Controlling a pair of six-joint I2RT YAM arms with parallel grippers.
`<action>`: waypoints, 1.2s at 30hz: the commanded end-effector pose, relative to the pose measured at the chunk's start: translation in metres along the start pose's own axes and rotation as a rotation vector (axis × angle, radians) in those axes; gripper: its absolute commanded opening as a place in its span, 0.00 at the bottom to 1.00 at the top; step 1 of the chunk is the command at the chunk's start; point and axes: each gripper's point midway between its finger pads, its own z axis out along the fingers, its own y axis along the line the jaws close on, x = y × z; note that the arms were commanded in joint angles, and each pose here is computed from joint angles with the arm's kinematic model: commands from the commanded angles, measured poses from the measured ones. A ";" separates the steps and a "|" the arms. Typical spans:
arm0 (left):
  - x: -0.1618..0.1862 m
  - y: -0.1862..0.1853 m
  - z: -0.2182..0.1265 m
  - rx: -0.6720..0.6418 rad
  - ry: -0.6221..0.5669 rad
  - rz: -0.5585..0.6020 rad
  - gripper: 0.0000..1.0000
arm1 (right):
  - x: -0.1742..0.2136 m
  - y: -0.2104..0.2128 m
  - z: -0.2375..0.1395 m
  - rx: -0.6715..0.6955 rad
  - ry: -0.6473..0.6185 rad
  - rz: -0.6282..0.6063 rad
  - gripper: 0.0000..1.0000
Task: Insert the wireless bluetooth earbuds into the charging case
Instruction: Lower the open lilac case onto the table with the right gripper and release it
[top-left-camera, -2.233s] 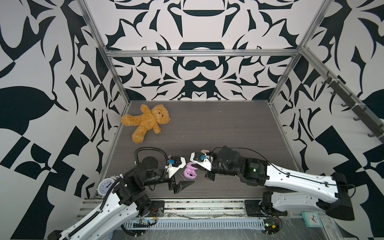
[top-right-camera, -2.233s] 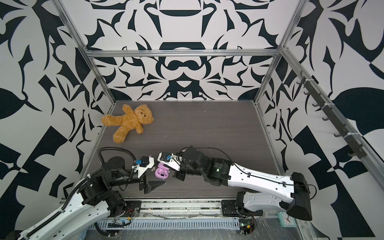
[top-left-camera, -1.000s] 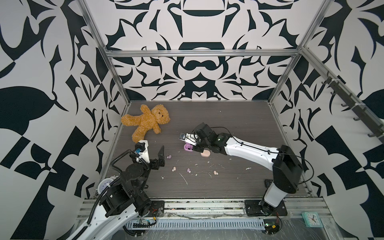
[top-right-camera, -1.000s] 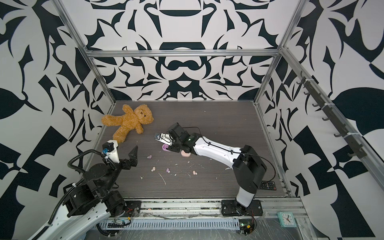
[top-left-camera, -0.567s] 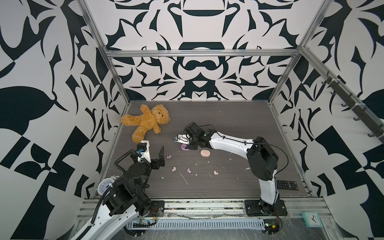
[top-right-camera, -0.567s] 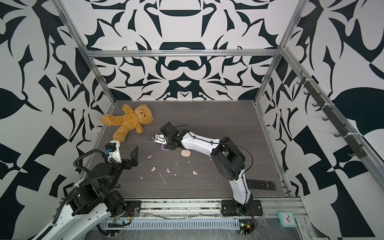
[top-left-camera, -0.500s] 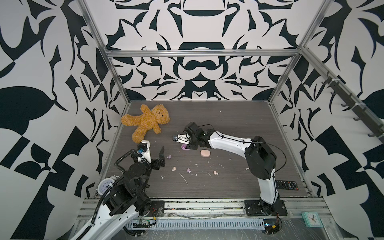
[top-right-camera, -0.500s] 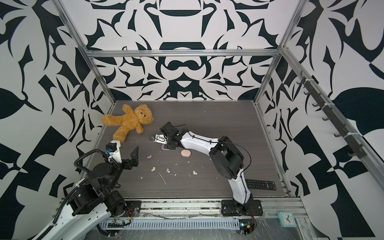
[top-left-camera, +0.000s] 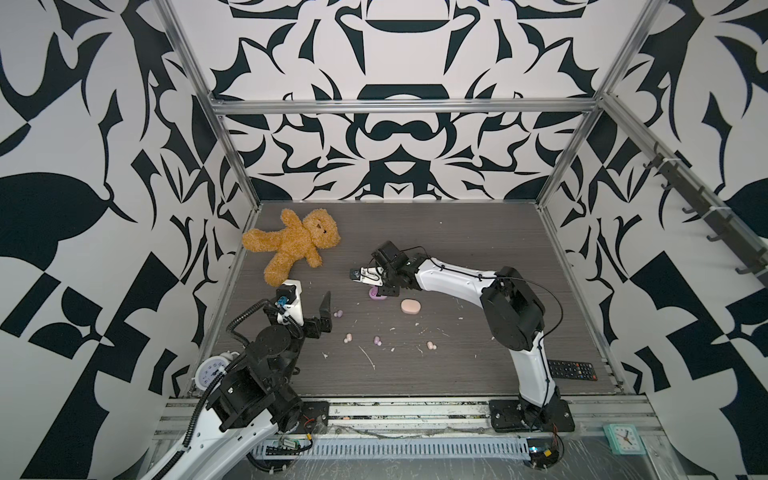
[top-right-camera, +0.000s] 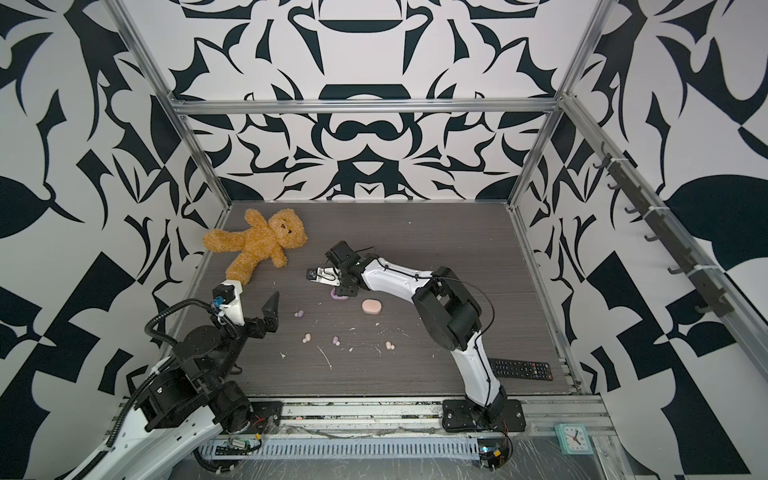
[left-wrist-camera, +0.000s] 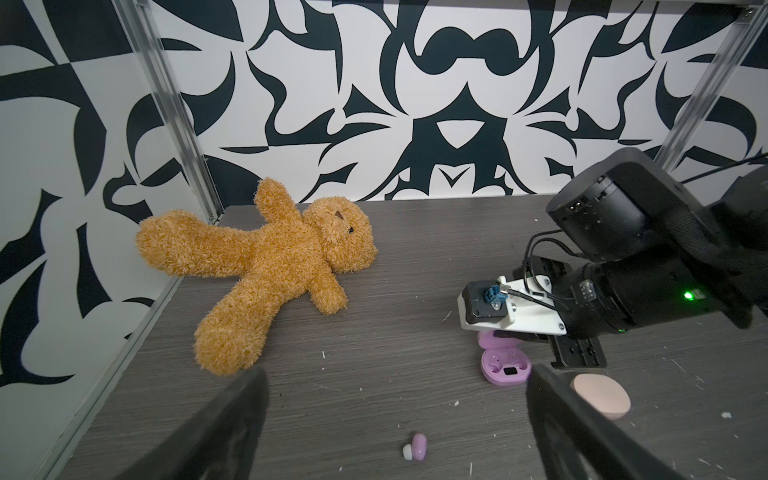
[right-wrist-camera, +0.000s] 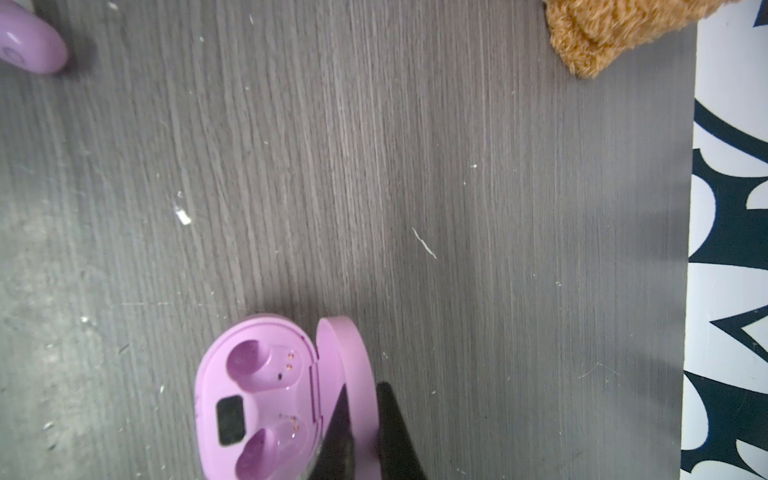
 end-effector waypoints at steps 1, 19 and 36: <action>0.001 0.000 0.002 -0.005 -0.011 0.000 0.99 | -0.014 -0.008 -0.009 0.009 -0.036 -0.009 0.00; 0.001 0.000 0.001 0.000 -0.016 -0.002 0.99 | -0.009 -0.001 -0.002 -0.020 -0.025 0.005 0.00; 0.000 0.001 0.000 0.001 -0.028 -0.005 0.99 | -0.014 0.004 -0.002 -0.042 -0.031 0.012 0.00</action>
